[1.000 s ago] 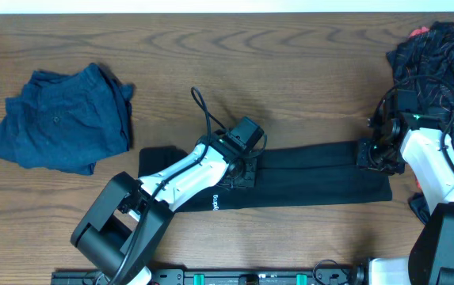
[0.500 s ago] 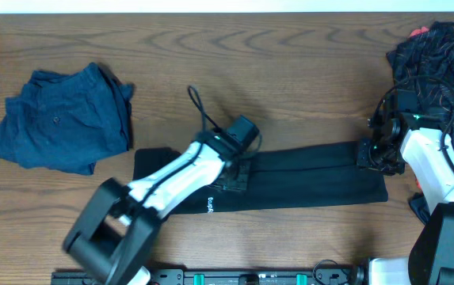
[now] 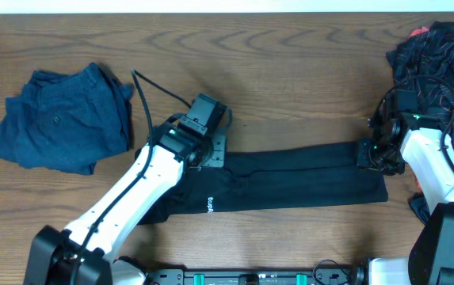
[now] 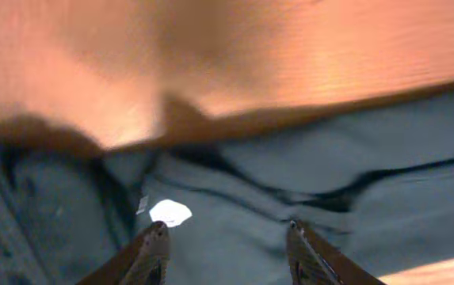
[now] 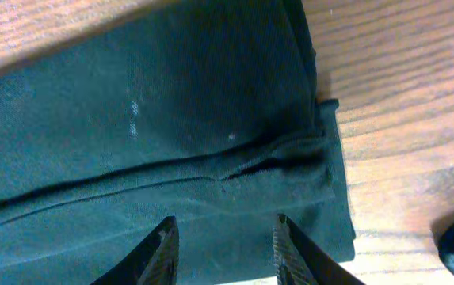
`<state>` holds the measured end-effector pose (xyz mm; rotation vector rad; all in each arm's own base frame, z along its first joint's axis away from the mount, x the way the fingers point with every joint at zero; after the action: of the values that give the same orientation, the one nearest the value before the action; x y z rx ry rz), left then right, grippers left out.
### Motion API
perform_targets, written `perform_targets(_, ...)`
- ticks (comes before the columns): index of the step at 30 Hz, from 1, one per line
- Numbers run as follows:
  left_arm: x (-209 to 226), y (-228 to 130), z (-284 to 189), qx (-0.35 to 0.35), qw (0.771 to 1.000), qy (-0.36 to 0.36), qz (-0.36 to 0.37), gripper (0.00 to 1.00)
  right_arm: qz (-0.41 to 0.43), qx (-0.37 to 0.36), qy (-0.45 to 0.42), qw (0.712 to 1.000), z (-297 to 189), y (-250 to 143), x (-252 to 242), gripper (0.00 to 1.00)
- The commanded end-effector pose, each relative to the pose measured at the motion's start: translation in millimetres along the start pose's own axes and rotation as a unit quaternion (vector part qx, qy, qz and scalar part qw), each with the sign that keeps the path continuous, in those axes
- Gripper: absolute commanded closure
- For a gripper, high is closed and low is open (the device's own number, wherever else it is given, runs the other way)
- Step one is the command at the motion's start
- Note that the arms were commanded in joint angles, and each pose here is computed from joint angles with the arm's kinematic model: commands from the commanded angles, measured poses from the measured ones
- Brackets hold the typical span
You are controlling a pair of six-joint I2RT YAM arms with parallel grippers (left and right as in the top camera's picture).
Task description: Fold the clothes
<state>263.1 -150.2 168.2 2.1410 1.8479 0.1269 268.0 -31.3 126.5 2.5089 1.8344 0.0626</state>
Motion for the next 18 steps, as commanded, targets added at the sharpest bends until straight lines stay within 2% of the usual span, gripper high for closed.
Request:
perform_targets(1, 21.5, -14.7, 25.6, 0.049, 0.997, 0.035, -0.037, 0.5, -0.003, -0.004, -0.03, 1.0, -2.6, -2.3, -4.5, 0.59)
perform_targets(9, 45.7, -43.9, 64.3, 0.133, 0.987, 0.071, -0.062, 0.5, 0.019, -0.011, -0.09, 0.996, -3.9, -1.8, -17.5, 0.48)
perform_targets(13, 47.6, -46.4, 69.9, 0.144, 0.985, 0.076, -0.063, 0.5, 0.038, -0.021, -0.091, 0.995, -0.6, 1.5, -24.9, 0.49)
perform_targets(18, 54.5, -35.5, 63.4, 0.126, 0.986, 0.073, -0.081, 0.5, 0.053, -0.011, -0.078, 0.995, 18.5, -3.7, -34.7, 0.53)
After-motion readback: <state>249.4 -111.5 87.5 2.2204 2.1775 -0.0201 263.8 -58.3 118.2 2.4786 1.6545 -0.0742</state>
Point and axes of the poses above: each gripper's point midway between its finger pads, its own z axis out along the fingers, its own x axis along the line the jaws close on, y = z × x, the point moved 8 cm from there along -z, back along the fingers, and after that the axes turned 4 degrees about z, right-handed, at the moved point
